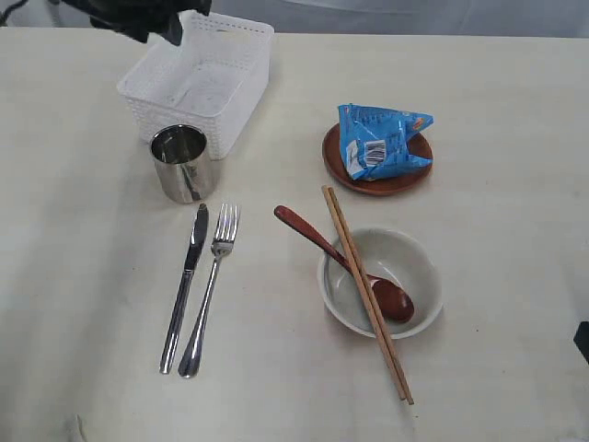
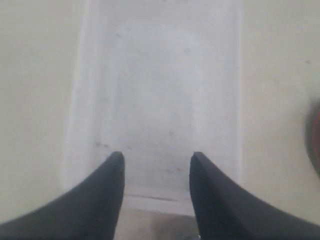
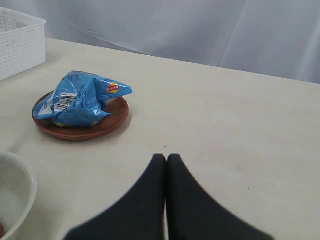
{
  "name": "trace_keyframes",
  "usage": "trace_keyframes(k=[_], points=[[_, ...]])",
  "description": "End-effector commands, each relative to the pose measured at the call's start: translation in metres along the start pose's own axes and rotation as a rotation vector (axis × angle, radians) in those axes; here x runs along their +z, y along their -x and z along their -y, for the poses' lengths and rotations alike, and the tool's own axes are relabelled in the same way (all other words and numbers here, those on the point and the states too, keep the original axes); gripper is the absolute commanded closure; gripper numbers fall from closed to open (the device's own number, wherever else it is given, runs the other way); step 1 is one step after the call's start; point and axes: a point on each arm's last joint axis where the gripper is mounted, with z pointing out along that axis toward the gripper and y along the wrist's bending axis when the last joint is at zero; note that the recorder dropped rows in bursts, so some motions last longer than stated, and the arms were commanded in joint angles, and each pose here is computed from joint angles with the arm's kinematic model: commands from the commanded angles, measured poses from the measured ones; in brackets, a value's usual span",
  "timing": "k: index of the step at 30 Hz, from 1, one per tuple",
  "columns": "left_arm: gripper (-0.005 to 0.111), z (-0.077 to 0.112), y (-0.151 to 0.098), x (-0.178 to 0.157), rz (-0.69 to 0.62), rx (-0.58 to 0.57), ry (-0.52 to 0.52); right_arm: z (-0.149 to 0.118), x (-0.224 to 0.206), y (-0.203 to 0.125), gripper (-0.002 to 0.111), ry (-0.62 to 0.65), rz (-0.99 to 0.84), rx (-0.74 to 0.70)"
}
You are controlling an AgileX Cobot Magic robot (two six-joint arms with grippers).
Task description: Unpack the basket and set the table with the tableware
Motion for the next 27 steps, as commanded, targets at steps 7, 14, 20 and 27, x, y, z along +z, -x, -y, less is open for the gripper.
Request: trace_keyframes(k=[7, 14, 20, 27], points=[[0.066, -0.013, 0.023, 0.055, -0.11, 0.095, 0.188, 0.0, 0.0, 0.0, 0.109, -0.008, 0.005, 0.005], [0.066, -0.024, 0.018, 0.103, -0.155, 0.053, 0.218, 0.0, 0.0, 0.0, 0.109, -0.008, 0.005, 0.005], [0.066, -0.052, 0.011, 0.124, -0.187, 0.018, 0.236, 0.0, 0.0, 0.0, 0.109, -0.008, 0.005, 0.005], [0.066, -0.131, -0.009, 0.112, -0.398, -0.117, 0.337, 0.0, 0.0, 0.0, 0.109, -0.008, 0.005, 0.005]])
